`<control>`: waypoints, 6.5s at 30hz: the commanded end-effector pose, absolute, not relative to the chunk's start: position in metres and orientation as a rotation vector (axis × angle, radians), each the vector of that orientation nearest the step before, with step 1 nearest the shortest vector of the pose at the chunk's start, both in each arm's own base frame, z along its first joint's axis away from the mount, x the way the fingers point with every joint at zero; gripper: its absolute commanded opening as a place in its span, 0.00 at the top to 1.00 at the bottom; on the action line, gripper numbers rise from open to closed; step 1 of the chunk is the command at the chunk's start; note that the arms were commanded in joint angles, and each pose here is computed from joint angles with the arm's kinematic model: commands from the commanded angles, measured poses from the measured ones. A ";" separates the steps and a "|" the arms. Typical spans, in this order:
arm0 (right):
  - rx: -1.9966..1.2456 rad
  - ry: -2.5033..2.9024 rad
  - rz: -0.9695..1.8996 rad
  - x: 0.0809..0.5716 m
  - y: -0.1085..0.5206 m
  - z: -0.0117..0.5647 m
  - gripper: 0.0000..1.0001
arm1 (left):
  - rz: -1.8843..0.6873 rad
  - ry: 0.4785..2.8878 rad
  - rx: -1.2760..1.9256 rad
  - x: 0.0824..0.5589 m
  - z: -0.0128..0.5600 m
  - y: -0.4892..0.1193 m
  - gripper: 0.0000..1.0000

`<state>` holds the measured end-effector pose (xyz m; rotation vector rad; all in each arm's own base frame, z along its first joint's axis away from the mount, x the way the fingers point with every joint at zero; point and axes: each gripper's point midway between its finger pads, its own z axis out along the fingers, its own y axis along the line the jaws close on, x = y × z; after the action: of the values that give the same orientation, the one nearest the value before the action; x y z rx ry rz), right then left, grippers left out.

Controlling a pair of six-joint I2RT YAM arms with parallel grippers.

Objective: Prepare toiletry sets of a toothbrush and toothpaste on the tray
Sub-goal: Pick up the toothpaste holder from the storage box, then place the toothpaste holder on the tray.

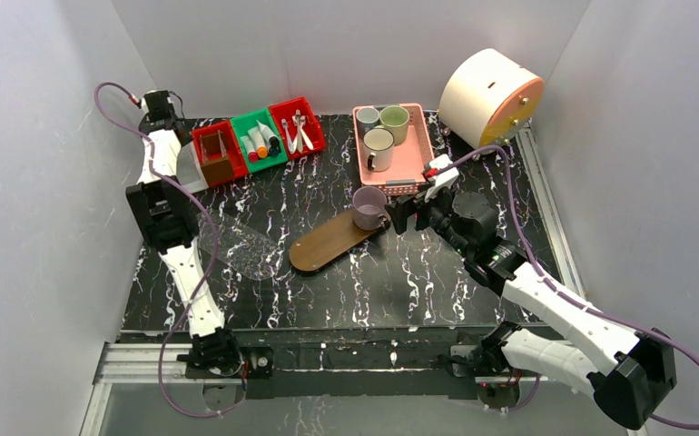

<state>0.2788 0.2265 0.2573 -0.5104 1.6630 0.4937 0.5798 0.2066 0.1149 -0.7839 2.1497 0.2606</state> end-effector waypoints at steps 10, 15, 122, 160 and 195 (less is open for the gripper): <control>-0.528 1.618 0.534 0.275 0.234 0.274 0.01 | 0.245 1.932 -0.789 0.558 0.237 0.211 0.87; -0.543 1.633 0.542 0.274 0.237 0.273 0.01 | 0.226 1.866 -0.777 0.551 0.273 0.208 0.90; -0.529 2.031 1.039 0.306 0.389 0.268 0.99 | -1.218 1.601 -0.339 0.321 0.284 -0.204 0.87; -1.794 1.697 0.819 0.251 0.379 0.202 0.99 | -0.391 2.013 -0.238 0.272 0.218 -0.080 0.22; -2.328 1.549 0.499 0.275 0.382 0.118 0.76 | -0.224 2.041 -0.365 0.268 0.187 -0.050 0.20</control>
<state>0.2687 0.3767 0.1192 -2.2983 1.5933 0.5490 0.2678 -0.0473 0.1860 -0.3538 2.0574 -0.1941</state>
